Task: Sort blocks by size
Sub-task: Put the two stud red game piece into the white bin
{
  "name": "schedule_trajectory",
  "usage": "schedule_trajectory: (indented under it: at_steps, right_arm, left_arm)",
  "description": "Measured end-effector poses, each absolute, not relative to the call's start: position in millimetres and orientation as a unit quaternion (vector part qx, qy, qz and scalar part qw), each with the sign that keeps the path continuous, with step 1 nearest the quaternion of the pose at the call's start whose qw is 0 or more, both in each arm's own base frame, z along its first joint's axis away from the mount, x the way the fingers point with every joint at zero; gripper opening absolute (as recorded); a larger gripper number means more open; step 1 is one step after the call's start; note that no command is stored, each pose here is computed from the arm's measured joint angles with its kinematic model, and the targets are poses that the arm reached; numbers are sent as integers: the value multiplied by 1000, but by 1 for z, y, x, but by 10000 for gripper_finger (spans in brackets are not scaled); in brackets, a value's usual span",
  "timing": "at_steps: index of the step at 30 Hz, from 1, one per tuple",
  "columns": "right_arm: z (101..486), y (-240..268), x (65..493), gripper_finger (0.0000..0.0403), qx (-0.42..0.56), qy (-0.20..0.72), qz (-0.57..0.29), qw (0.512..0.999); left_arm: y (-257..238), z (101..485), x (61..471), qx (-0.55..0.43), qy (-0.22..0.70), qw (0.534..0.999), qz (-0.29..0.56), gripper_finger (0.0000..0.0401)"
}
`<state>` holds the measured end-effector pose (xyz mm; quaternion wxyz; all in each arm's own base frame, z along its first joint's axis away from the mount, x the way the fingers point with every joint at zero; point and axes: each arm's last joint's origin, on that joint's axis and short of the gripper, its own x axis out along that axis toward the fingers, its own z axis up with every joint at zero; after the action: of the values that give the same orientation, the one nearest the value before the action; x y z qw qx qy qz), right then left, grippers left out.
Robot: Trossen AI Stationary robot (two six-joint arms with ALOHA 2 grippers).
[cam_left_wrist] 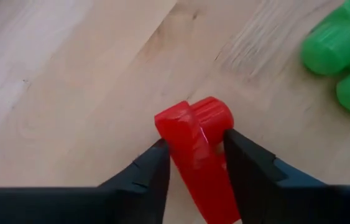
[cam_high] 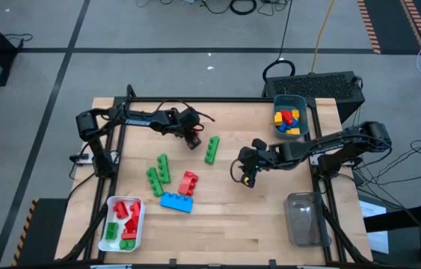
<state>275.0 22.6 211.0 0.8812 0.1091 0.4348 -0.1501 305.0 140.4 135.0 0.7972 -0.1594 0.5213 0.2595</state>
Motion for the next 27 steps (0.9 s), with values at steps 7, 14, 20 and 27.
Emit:
schedule_trajectory:
  at_steps: [7, 14, 20, 27]
  right_arm:
    - [213, 34, 276, 105, 108, 412, -167, 889]
    - [216, 45, 279, 105, 108, 386, -151, 904]
    - [218, 47, 280, 105, 104, 375, -155, 908]
    - [217, 45, 281, 105, 98, 373, -159, 909]
  left_arm:
    - [141, 135, 306, -152, 518, 803, 252, 62]
    - [139, 142, 304, -148, 515, 807, 247, 42]
    - [132, 166, 294, -143, 513, 810, 245, 39]
    - [107, 208, 276, -110, 507, 815, 257, 38]
